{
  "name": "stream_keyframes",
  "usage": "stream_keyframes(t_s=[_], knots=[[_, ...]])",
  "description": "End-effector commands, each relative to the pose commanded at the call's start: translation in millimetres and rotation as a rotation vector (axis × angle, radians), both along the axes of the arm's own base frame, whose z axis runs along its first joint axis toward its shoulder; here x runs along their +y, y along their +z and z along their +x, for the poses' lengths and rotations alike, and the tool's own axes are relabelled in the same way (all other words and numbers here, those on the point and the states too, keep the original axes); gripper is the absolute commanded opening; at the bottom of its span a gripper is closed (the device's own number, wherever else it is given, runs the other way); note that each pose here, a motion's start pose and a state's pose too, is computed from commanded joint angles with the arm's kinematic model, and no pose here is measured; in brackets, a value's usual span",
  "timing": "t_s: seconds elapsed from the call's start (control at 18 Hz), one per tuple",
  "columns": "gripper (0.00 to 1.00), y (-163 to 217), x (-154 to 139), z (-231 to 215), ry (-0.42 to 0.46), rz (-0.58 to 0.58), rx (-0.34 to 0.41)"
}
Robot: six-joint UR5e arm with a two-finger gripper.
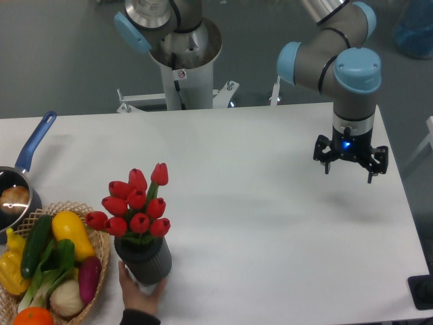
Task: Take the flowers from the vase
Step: 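Move the open gripper toward the red tulips in the black vase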
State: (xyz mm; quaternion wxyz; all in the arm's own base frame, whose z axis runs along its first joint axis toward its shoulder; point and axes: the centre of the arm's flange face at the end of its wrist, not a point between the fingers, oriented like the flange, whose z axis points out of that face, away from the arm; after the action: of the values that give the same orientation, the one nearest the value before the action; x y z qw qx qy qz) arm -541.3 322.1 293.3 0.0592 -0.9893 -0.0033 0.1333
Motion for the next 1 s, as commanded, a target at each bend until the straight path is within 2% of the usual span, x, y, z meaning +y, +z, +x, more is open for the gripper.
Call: stream_keyframes(t_s=[0.28,0.61,0.72,0.89,1.0], knots=[[1.00,0,2,2,-0.001,0.009,-0.001],[1.00,-23,3,38,-0.033,0.038,-0.076],[1.00,-30,24,58,-0.081,0.028,-0.093],[1.00,-42,36,77,-0.113,0.020,-0.119],[1.00,-36,48,89,-0.139,0.019,-0.110]])
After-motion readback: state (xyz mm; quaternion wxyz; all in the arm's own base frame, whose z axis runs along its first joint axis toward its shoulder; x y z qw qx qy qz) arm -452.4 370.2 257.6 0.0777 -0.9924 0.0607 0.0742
